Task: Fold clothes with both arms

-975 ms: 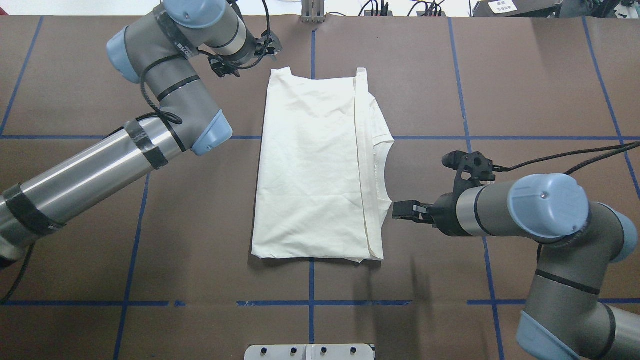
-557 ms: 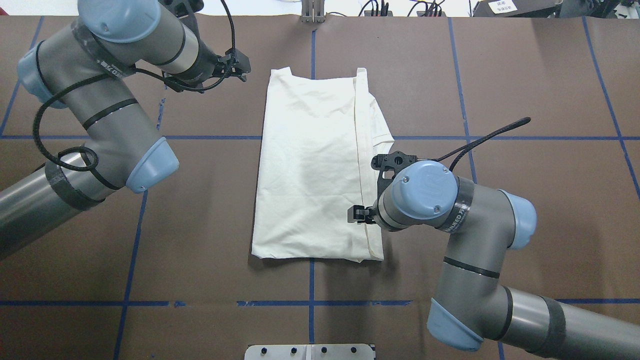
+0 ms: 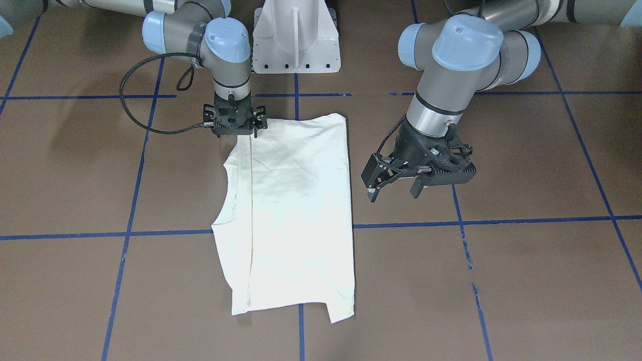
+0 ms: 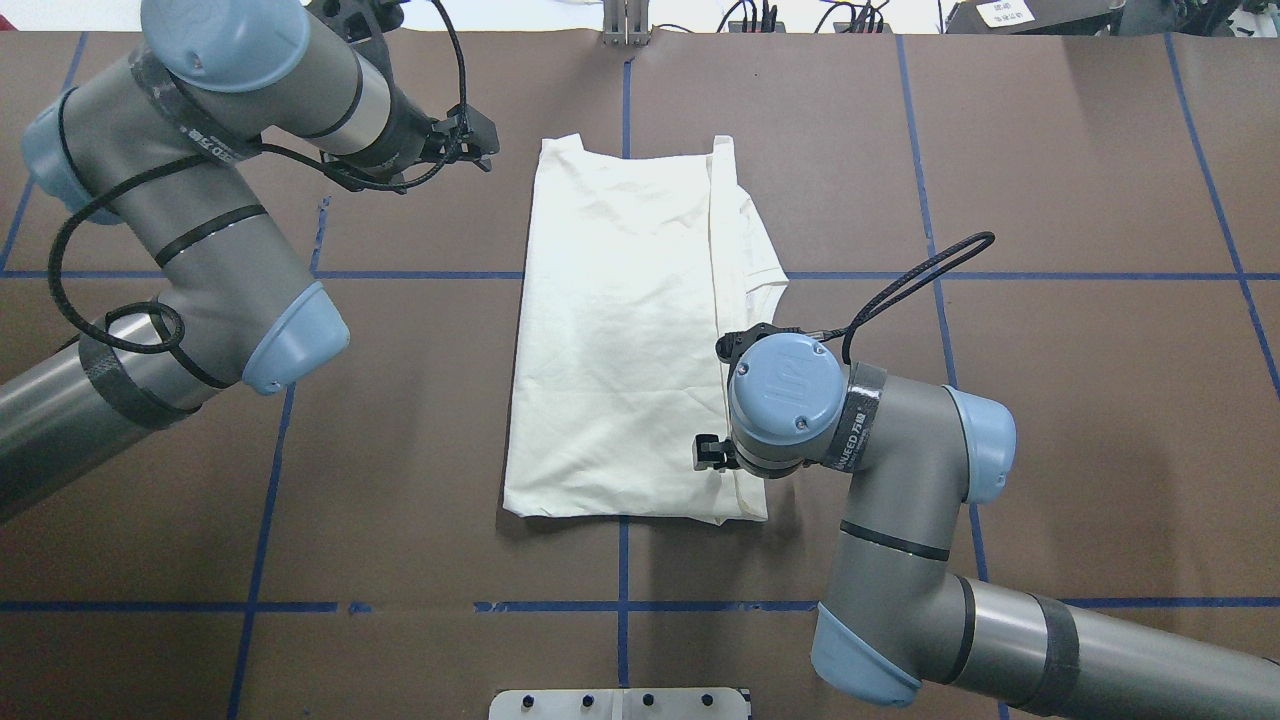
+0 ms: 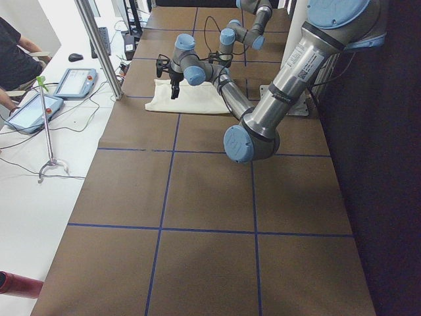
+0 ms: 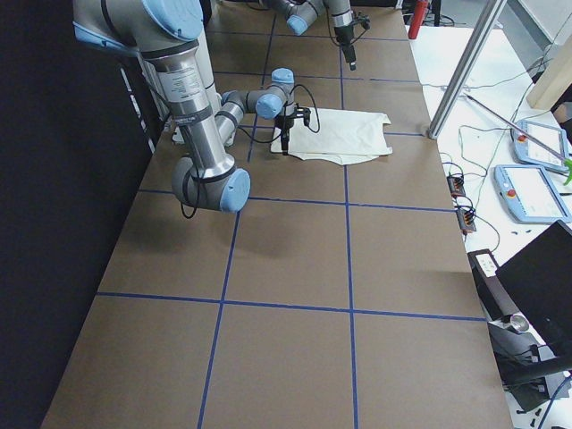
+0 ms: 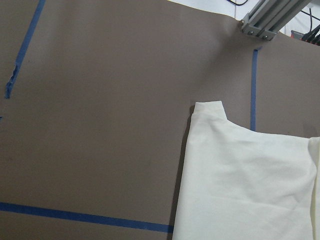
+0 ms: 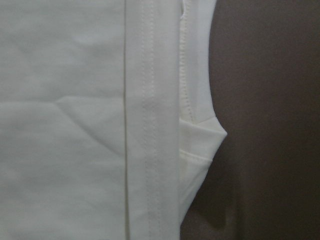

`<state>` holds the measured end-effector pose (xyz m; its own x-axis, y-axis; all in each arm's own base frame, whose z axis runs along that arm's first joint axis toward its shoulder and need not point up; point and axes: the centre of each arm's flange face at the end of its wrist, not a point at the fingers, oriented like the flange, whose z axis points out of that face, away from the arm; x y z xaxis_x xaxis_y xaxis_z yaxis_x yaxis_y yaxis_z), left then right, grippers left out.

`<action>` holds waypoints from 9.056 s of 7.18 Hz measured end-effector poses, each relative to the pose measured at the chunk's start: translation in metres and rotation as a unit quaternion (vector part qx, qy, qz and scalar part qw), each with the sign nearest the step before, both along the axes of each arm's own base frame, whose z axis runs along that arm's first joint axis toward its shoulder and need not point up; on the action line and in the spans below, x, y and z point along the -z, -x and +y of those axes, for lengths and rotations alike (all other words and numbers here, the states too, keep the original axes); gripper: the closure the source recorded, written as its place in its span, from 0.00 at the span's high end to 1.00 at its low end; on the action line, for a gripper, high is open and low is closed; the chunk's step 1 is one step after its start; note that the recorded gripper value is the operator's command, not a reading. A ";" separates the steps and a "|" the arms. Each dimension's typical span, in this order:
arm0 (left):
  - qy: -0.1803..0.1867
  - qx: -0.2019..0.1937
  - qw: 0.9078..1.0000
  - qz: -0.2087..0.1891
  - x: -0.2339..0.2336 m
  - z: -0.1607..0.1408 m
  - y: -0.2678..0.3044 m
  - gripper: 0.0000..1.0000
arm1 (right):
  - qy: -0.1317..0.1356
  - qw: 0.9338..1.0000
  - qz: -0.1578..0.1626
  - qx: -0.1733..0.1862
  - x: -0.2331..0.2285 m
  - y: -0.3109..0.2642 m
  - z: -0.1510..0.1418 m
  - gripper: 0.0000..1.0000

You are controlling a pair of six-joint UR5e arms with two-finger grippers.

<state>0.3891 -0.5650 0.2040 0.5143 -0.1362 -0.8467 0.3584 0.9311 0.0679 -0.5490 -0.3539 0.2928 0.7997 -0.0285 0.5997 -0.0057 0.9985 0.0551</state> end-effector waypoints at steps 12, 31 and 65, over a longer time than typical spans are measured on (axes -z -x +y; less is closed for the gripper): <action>-0.005 -0.006 1.000 0.012 0.007 0.012 -0.005 1.00 | -0.004 0.998 0.056 0.025 -0.033 -0.025 -0.016 1.00; 0.227 -0.044 0.973 -0.011 -0.071 0.241 -0.171 0.40 | -0.041 0.994 -0.098 0.022 0.067 -0.084 -0.043 1.00; 0.176 -0.057 0.983 -0.006 -0.057 0.238 -0.166 0.00 | 0.215 0.935 -0.072 -0.273 -0.006 0.005 0.039 1.00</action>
<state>0.5554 -0.3267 0.2612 0.5529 -0.3605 -0.7513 0.2513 0.9317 -0.2621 -0.5544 -0.3147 0.2984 0.5343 0.6287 0.5650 -0.4975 0.7743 -0.3911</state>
